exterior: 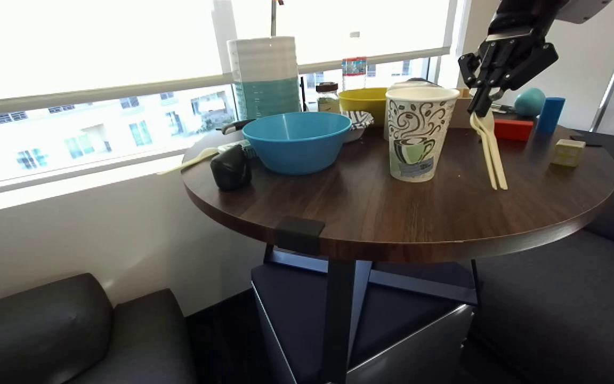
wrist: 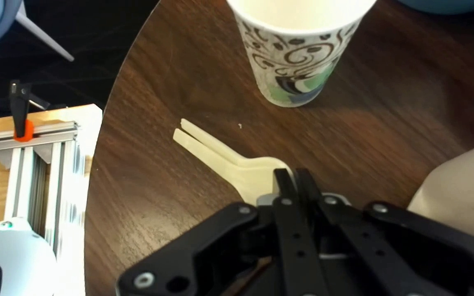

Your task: Remove the folk and spoon from the coffee cup

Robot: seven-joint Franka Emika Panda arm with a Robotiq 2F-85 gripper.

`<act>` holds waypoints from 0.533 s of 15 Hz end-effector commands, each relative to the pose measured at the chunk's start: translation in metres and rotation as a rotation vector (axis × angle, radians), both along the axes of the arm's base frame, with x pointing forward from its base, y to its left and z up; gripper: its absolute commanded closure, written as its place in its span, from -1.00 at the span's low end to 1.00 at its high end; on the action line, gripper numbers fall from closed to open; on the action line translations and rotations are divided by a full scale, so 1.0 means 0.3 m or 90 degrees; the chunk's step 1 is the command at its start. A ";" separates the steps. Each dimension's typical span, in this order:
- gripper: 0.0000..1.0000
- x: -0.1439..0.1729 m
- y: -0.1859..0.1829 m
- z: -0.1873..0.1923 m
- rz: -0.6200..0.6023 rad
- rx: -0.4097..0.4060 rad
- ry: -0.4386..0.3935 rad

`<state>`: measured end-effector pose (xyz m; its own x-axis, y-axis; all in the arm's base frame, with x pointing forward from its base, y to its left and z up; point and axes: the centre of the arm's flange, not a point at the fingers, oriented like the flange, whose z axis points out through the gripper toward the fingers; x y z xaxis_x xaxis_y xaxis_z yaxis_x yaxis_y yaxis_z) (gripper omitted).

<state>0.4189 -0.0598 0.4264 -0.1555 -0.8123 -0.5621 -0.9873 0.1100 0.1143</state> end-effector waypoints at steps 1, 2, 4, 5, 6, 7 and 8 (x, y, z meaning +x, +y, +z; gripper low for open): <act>0.97 -0.020 0.006 -0.034 -0.026 0.001 -0.018; 0.97 -0.020 0.002 -0.040 -0.024 -0.003 -0.016; 0.97 -0.025 0.002 -0.049 -0.025 -0.001 -0.013; 0.97 -0.027 0.002 -0.051 -0.025 -0.004 -0.009; 0.60 -0.027 0.001 -0.052 -0.024 -0.006 -0.007; 0.33 -0.029 0.001 -0.051 -0.022 -0.005 -0.009; 0.23 -0.031 0.003 -0.046 -0.022 -0.008 -0.011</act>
<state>0.4157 -0.0607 0.4148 -0.1748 -0.8096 -0.5604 -0.9844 0.1323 0.1158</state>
